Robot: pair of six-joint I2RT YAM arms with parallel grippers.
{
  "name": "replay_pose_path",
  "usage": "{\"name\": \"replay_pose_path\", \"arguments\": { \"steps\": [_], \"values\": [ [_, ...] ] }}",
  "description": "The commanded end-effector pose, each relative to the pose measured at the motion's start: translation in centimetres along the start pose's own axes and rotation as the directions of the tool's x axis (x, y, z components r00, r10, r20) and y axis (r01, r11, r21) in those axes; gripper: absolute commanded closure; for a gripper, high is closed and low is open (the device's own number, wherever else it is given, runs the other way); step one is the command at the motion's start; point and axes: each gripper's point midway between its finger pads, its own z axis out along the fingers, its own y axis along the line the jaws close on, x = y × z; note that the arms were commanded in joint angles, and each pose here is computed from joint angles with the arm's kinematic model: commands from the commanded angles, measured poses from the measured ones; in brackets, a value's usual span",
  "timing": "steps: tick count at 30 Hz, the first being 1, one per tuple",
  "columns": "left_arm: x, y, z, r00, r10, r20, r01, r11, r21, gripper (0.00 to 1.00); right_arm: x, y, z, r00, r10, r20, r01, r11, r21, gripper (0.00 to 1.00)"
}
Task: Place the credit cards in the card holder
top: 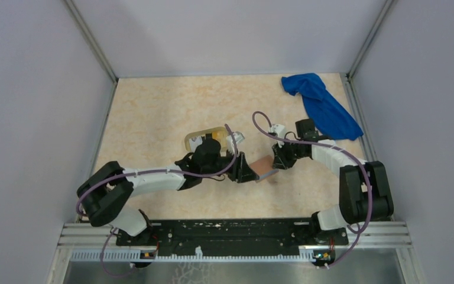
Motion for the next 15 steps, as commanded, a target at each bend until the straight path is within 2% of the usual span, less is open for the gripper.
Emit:
{"name": "replay_pose_path", "arguments": {
  "steps": [1, 5, 11, 15],
  "values": [
    [-1.2, 6.4, -0.1, 0.998, 0.026, 0.056, -0.006, 0.945, -0.327, 0.50, 0.2, -0.1, -0.5, 0.991, -0.134, -0.012, 0.134, 0.991, 0.016, 0.81],
    [-1.8, 9.8, 1.6, 0.999, 0.021, 0.033, -0.003, 0.886, -0.465, 0.46, 0.7, 0.3, -0.3, 0.968, -0.251, 0.015, 0.252, 0.968, -0.005, 0.79],
    [-2.3, 11.6, 3.3, 0.998, 0.049, 0.028, -0.028, 0.865, -0.501, 0.42, 1.2, 0.8, 0.0, 0.928, -0.372, 0.030, 0.373, 0.927, -0.031, 0.76],
    [-2.3, 12.4, 4.4, 0.999, 0.034, -0.018, -0.038, 0.850, -0.526, 0.42, 1.3, 0.8, 0.2, 0.907, -0.421, 0.030, 0.422, 0.906, -0.039, 0.75]
  ]
}}
